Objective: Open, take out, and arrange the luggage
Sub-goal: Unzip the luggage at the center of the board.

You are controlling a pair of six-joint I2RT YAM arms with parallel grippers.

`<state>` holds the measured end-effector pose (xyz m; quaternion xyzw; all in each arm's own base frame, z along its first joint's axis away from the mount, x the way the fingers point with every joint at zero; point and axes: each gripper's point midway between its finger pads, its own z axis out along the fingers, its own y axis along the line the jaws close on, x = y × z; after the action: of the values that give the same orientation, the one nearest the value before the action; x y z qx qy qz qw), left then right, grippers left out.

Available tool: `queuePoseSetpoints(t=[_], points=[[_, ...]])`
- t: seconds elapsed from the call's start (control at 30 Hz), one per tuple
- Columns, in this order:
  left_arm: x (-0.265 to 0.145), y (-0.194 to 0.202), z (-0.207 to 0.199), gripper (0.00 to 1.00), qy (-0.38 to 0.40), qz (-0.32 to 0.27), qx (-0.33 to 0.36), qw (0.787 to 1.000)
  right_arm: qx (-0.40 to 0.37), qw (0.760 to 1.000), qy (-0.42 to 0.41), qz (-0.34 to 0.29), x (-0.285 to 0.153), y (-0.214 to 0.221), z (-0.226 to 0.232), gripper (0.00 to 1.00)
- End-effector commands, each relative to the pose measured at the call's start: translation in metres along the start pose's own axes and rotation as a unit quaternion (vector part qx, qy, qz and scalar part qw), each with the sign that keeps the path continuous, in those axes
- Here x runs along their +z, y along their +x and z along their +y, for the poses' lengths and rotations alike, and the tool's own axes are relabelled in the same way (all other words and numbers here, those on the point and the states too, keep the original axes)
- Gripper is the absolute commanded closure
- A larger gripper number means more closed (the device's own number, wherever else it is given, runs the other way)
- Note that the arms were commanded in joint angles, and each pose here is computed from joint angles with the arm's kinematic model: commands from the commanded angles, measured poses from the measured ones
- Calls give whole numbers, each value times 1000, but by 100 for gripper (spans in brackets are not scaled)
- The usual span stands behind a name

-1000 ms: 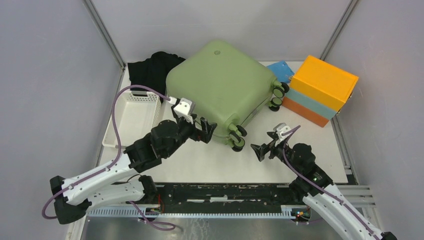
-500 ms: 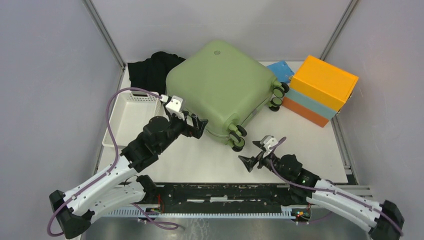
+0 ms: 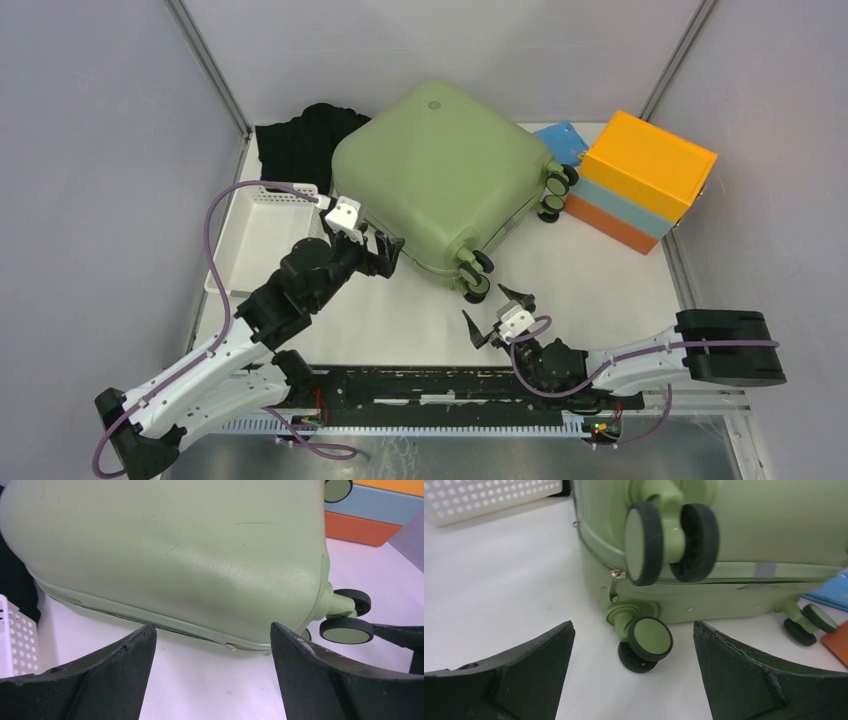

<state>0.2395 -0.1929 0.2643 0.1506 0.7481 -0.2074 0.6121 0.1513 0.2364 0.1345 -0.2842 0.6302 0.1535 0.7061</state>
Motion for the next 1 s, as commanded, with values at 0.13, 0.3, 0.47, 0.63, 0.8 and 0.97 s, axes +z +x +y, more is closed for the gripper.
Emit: queuePoseSetpoints(t=[0.13, 0.3, 0.47, 0.63, 0.8, 0.97], points=[[-11, -16, 20, 12, -38, -31, 30, 998, 6, 996, 83, -21, -8, 5, -38, 17], [-11, -16, 22, 13, -41, -29, 30, 998, 8, 996, 81, -30, -2, 3, -30, 28], [-11, -18, 25, 14, -46, -30, 27, 998, -2, 996, 81, -48, 8, -6, -23, 33], [-11, -18, 28, 14, -51, -30, 26, 998, -14, 995, 78, -64, 21, -13, -15, 36], [-10, -18, 30, 14, -53, -29, 26, 998, -28, 995, 62, -74, 28, -17, -5, 33], [-11, -19, 31, 14, -54, -30, 25, 998, -72, 993, 55, -80, 32, -21, -2, 12]])
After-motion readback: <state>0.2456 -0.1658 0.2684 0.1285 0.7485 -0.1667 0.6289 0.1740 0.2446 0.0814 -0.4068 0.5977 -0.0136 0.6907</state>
